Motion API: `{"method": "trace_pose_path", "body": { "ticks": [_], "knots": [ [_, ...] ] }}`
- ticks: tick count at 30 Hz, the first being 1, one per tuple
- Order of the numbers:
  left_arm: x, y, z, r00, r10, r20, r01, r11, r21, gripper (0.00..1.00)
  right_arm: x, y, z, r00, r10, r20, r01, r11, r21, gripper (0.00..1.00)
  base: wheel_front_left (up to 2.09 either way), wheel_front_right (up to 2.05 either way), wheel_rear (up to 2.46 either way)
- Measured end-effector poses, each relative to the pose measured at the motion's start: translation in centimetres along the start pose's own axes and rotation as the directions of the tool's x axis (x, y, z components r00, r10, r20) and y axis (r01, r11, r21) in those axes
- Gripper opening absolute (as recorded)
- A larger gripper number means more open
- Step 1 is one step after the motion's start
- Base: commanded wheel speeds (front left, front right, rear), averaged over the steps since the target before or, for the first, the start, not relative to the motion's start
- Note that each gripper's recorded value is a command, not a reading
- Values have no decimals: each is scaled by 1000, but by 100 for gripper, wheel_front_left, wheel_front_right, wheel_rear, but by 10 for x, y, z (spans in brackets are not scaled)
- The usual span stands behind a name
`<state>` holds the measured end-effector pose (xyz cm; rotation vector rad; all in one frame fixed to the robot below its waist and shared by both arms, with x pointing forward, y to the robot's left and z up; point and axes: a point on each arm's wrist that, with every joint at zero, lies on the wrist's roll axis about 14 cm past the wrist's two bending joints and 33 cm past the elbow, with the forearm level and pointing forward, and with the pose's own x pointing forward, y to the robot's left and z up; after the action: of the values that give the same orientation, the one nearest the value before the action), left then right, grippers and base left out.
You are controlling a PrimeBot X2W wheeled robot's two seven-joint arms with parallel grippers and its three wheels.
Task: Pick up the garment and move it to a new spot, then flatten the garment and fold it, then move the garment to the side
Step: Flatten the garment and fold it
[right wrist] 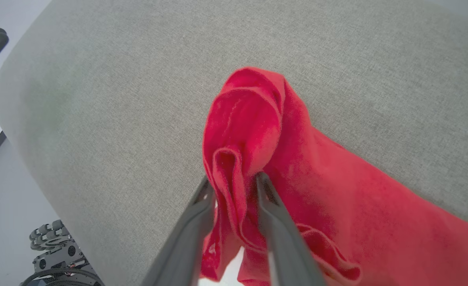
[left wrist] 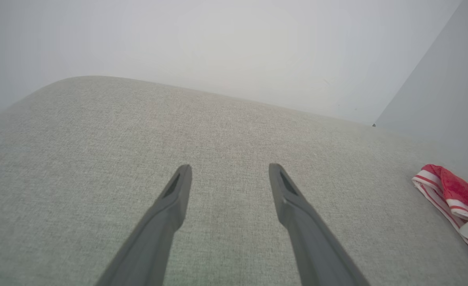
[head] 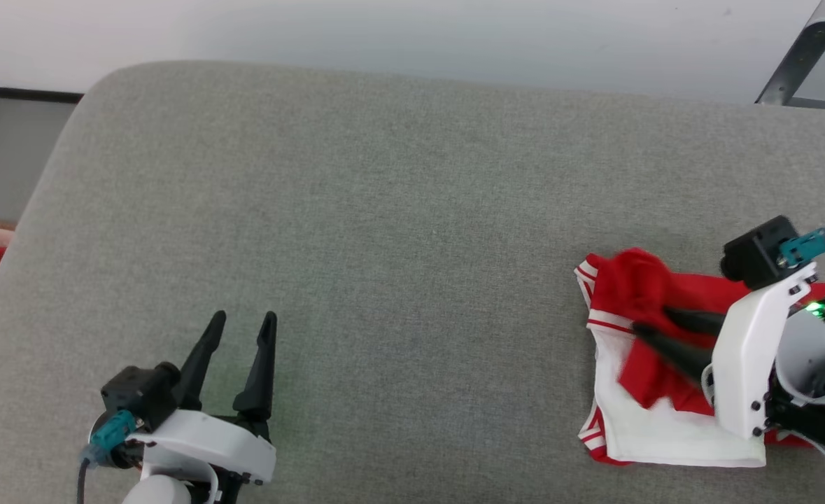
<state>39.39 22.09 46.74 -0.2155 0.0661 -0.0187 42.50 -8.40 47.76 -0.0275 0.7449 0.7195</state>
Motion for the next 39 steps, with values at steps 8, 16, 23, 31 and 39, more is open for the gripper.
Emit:
{"method": "trace_pose_path", "body": {
  "ticks": [8, 16, 23, 31, 39],
  "knots": [
    [1, -7, 2, 1000, -26, 5, 26, 1000, 1, 100, -16, -5, 1, 998, -32, 61, 31, 999, 7, 100, 0, 0, 0],
    [8, -25, 8, 995, -96, 10, 96, 995, 21, 100, -59, -51, 6, 955, -206, 212, 189, 977, 100, 100, 0, 0, 0],
    [18, -35, 25, 990, -135, 43, 133, 990, 40, 100, -105, -100, 8, 822, -420, 385, 374, 907, 193, 100, 0, 0, 0],
    [21, -31, 45, 988, -132, 86, 127, 990, 64, 100, -144, -115, 7, 643, -538, 545, 442, 842, 310, 100, 0, 0, 0],
    [1, -17, 37, 993, -92, 67, 89, 994, 58, 100, -159, -103, -18, 602, -559, 570, 452, 827, 334, 100, 0, 0, 0]
  ]
}}
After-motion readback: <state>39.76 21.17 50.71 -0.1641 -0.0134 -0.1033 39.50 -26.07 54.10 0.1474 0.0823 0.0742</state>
